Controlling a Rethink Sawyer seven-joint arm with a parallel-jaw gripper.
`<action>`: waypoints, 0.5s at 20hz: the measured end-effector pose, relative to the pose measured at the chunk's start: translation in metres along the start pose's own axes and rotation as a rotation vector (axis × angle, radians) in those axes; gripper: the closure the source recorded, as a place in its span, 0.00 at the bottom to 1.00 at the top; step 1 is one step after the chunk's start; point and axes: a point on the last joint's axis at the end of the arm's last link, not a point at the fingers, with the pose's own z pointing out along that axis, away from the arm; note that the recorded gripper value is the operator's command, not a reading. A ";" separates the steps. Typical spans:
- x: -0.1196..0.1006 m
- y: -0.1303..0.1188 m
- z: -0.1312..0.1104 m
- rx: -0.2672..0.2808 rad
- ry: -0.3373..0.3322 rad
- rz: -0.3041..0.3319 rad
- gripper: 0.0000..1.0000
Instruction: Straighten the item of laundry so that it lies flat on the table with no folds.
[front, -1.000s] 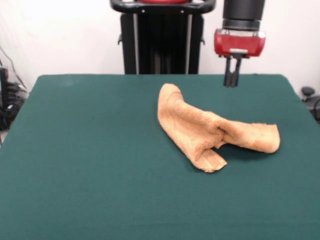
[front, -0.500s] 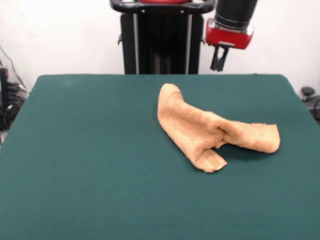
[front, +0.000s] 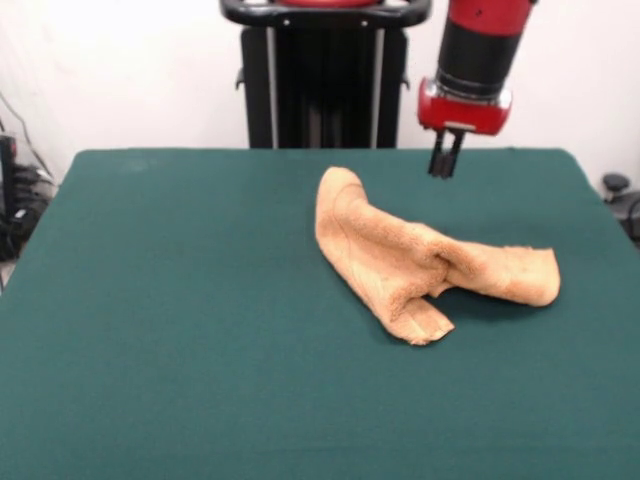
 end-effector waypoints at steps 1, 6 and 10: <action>0.000 0.002 0.003 0.001 0.003 -0.004 1.00; -0.002 0.012 0.017 0.004 0.008 -0.024 1.00; -0.012 0.017 0.019 -0.001 -0.008 -0.027 1.00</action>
